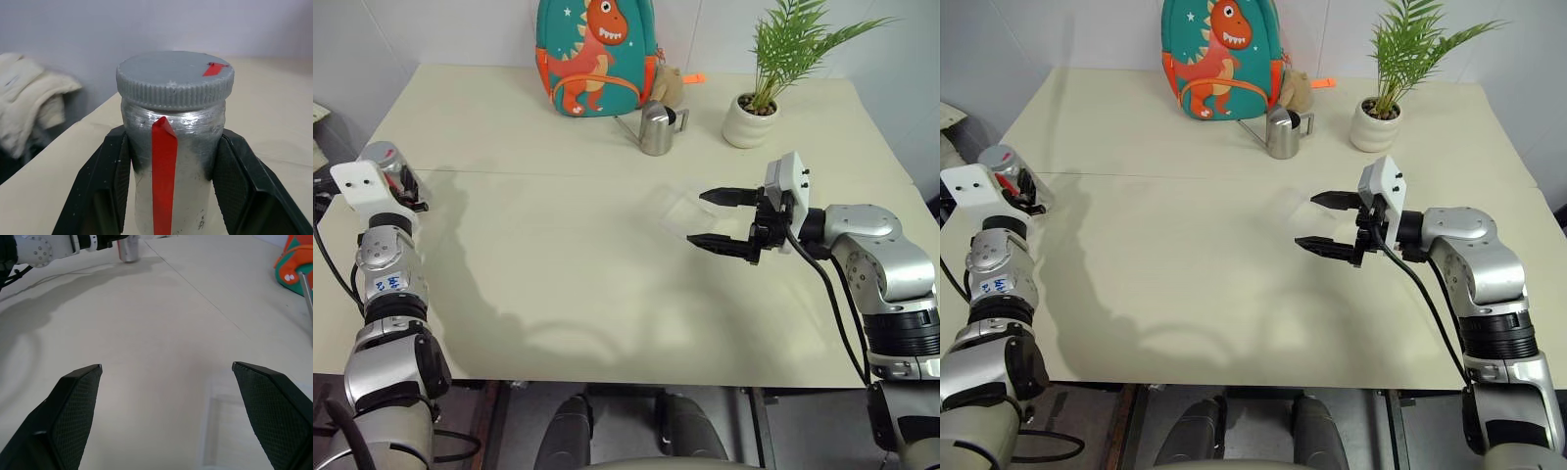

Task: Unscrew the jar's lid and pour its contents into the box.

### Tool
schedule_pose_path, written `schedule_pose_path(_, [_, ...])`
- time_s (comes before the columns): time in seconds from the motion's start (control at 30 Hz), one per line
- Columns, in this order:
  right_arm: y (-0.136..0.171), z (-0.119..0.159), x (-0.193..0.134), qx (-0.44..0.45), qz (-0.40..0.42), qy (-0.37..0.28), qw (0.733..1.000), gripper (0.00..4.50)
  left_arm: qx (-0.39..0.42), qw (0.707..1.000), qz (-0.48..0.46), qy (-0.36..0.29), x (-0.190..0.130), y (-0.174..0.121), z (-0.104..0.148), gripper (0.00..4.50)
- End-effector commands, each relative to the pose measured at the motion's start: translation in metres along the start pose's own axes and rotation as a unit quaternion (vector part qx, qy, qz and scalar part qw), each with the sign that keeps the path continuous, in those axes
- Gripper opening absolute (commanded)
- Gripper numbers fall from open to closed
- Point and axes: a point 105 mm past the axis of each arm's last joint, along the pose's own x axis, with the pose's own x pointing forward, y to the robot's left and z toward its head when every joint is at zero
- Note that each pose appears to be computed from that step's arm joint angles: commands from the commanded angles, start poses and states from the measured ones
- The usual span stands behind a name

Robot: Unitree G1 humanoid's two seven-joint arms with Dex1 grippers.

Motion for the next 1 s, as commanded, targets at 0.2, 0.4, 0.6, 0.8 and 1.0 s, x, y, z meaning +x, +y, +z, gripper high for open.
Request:
schedule_pose_path(0.2, [0.019, 0.034, 0.009, -0.029, -0.011, -0.041, 0.999, 4.50, -0.027, 0.968, -0.240, -0.068, -0.034, -0.078, 0.047, 1.97])
schedule_pose_path(0.4, [0.038, 0.054, 0.020, -0.034, -0.028, -0.072, 0.996, 4.50, -0.048, 0.910, -0.412, -0.027, -0.076, -0.133, 0.064, 1.97])
schedule_pose_path(0.6, [0.050, 0.073, 0.029, -0.026, -0.060, -0.106, 0.992, 4.50, -0.024, 0.824, -0.565, 0.037, -0.114, -0.174, 0.064, 1.97])
schedule_pose_path(0.8, [0.057, 0.078, 0.038, -0.004, -0.092, -0.118, 0.989, 4.50, -0.031, 0.773, -0.631, 0.050, -0.128, -0.197, 0.072, 1.97])
schedule_pose_path(1.0, [0.063, 0.082, 0.047, 0.007, -0.123, -0.125, 0.984, 4.50, -0.023, 0.738, -0.674, -0.003, -0.134, -0.215, 0.088, 1.97])
